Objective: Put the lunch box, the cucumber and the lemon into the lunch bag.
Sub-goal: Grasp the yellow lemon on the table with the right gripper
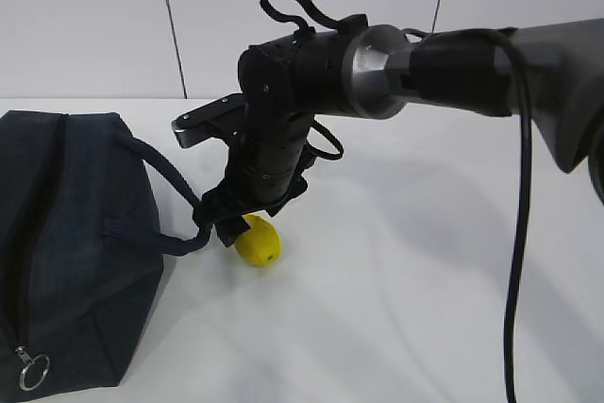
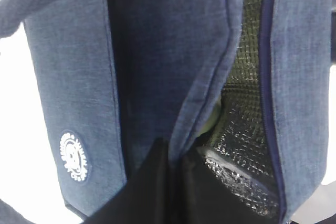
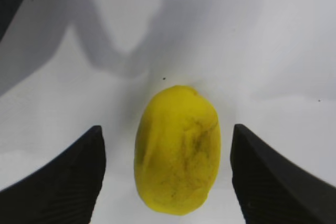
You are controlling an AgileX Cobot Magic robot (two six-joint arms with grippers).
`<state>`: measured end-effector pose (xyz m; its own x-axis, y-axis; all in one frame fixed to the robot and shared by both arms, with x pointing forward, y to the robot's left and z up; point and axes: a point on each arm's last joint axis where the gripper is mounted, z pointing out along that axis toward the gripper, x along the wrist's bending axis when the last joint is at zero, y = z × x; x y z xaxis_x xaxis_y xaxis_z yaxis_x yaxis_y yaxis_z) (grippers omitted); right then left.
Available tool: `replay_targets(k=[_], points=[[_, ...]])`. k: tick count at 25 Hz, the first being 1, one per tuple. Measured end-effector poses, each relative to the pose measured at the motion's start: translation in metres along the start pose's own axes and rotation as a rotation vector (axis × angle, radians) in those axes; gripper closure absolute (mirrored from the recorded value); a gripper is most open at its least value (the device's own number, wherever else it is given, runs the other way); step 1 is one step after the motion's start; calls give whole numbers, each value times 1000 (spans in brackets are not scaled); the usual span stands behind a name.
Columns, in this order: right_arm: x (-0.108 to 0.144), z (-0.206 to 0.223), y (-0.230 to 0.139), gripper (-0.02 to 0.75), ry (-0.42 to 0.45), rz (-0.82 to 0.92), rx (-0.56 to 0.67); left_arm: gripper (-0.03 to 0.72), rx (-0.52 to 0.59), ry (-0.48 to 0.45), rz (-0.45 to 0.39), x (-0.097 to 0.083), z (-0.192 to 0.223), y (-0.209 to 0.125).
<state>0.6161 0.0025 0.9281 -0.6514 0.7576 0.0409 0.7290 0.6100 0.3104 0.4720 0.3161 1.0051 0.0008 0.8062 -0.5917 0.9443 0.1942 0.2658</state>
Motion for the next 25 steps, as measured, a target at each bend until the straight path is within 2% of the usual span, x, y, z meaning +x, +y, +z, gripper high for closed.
replay_targets(k=[8,25], points=[[-2,8,-4,193,-12,-16,39,681,2,2,2,0,0,0],[-2,8,-3,193,-15,-18,29,681,1,5,2,0,0,0]])
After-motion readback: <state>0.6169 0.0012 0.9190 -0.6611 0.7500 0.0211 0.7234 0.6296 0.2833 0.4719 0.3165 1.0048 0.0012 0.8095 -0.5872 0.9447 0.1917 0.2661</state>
